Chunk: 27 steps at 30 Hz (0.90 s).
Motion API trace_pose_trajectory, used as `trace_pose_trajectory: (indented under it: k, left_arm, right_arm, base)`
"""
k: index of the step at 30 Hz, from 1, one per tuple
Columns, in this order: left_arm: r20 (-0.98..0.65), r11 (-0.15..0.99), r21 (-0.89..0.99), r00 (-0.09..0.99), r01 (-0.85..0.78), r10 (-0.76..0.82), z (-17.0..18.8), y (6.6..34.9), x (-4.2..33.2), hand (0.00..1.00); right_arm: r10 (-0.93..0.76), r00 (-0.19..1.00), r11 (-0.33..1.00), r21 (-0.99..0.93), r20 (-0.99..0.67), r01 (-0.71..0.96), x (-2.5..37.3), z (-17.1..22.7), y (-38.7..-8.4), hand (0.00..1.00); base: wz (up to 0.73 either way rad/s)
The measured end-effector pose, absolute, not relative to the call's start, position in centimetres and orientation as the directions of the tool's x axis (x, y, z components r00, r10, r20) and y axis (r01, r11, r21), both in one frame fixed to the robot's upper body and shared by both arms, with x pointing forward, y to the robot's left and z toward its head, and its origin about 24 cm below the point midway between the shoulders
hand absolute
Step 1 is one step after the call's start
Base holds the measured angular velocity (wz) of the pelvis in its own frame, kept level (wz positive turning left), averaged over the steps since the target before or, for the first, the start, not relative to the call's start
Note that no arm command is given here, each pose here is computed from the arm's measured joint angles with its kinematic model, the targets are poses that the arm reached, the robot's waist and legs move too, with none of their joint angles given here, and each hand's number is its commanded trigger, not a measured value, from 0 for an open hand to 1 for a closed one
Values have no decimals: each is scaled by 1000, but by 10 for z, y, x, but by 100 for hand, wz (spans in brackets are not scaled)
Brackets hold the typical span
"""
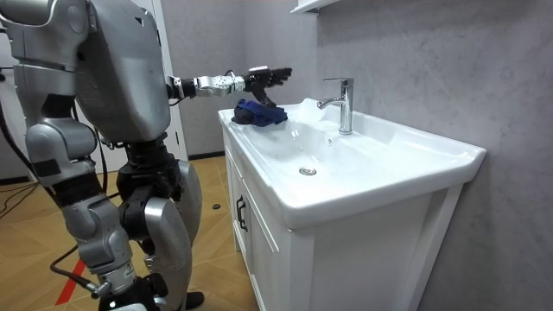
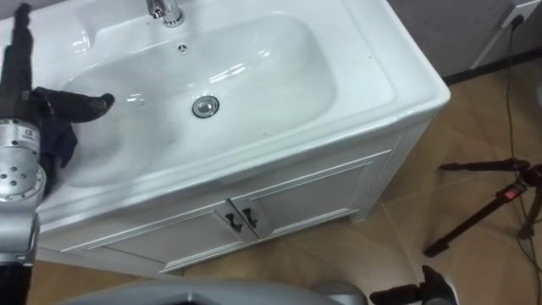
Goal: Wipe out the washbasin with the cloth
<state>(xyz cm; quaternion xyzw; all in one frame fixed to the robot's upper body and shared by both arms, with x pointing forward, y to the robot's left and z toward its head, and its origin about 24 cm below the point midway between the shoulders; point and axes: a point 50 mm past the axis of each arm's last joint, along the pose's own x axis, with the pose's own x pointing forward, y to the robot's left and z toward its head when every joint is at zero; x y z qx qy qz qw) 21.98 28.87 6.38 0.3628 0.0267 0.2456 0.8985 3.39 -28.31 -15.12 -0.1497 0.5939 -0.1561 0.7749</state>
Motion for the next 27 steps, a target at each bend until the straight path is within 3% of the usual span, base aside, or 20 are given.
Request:
trace_pose_trajectory:
  k: [6, 12, 17, 27]
  left_arm:
    - [342, 417, 642, 727, -644, 596, 82, 311, 207, 0]
    - [447, 323, 567, 613, -758, 652, 86, 318, 198, 0]
    - [476, 261, 469, 490, -844, 730, 91, 335, 183, 0]
    - [370, 112, 419, 282, -901, 885, 68, 372, 133, 0]
  right_arm:
    - [-433, 221, 897, -441, -874, 16, 25, -152, -284, 0]
    - [-436, 211, 895, -447, -875, -5, 20, -152, -284, 0]
    - [-435, 197, 896, -444, -879, -3, 17, -153, -283, 0]
    - [-432, 206, 893, -449, -878, -40, 17, -152, -285, 0]
  base:
    - [-1]
    - [1]
    - [-5]
    - [5]
